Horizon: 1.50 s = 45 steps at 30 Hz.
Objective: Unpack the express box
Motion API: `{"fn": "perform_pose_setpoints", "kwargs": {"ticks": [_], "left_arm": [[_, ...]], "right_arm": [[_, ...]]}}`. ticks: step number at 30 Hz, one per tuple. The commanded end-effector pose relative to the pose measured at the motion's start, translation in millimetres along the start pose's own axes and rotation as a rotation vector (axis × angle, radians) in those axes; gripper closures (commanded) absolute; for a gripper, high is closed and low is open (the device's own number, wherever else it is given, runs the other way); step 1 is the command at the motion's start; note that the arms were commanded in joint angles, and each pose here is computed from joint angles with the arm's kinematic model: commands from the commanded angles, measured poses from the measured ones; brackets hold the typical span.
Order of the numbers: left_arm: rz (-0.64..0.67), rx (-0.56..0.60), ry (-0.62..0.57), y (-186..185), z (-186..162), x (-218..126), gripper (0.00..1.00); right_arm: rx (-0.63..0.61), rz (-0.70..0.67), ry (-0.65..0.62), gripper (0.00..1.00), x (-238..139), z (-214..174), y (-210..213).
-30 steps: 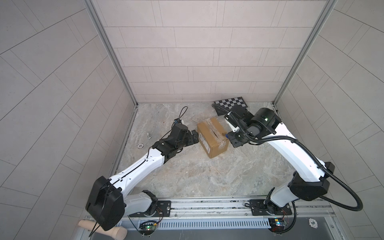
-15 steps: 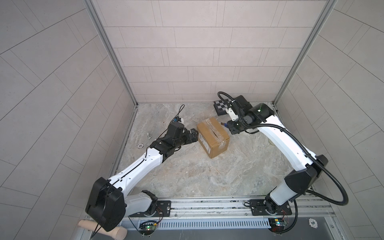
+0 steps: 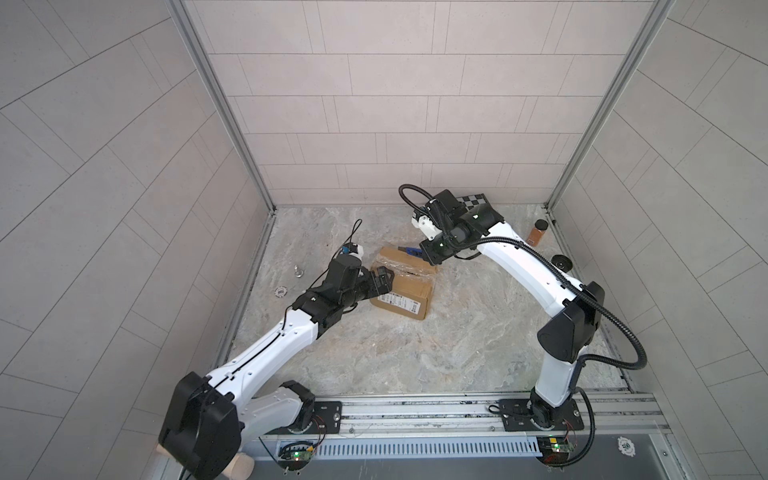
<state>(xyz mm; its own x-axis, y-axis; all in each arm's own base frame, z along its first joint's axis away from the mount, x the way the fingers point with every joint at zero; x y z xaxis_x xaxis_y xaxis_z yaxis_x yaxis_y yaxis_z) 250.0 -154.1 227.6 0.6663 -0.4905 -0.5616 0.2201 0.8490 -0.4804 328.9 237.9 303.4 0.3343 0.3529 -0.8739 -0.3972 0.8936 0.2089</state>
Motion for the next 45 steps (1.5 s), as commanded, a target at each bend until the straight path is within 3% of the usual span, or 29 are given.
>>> {"fn": "perform_pose_setpoints", "kwargs": {"ticks": [1, 14, 19, 31, 40, 45], "left_arm": [[-0.021, -0.025, -0.002, -0.5, -3.6, -1.7, 0.02], [-0.010, -0.003, 0.012, 0.6, -5.4, 1.3, 0.01], [-0.026, -0.001, 0.001, -2.5, -2.8, -6.1, 0.01], [-0.057, -0.016, 0.040, -22.9, -22.0, -17.5, 0.02], [-0.065, -0.022, 0.045, -31.3, -26.7, -14.4, 0.02], [-0.046, -0.009, 0.062, -28.7, -29.6, -11.1, 0.01]], "right_arm": [[0.052, 0.041, 0.126, 1.00, 4.3, -28.6, 12.9], [0.098, -0.276, -0.038, 1.00, -47.4, -42.4, -27.9], [0.112, -0.287, 0.003, 1.00, -49.8, -61.3, -41.9], [0.081, -0.181, 0.110, 1.00, -50.3, -103.0, -24.5], [0.071, -0.310, 0.046, 1.00, -70.9, -101.5, -38.9], [0.034, -0.277, 0.001, 1.00, -69.7, -84.6, -32.8]]}}
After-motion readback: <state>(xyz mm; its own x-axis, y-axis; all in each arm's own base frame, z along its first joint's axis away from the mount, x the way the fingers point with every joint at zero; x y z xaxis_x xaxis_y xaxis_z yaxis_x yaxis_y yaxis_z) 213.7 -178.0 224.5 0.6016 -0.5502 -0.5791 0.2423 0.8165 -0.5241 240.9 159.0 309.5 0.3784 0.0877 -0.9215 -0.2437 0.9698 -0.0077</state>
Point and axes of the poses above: each gripper's point midway between its finger pads, its own x axis out along the fingers, its own y axis along the line the jaws close on, z = x × y, the point moved 8 cm from there along -x, back along the fingers, and after that the axes turned 9 degrees about x, right-handed, at the moved point
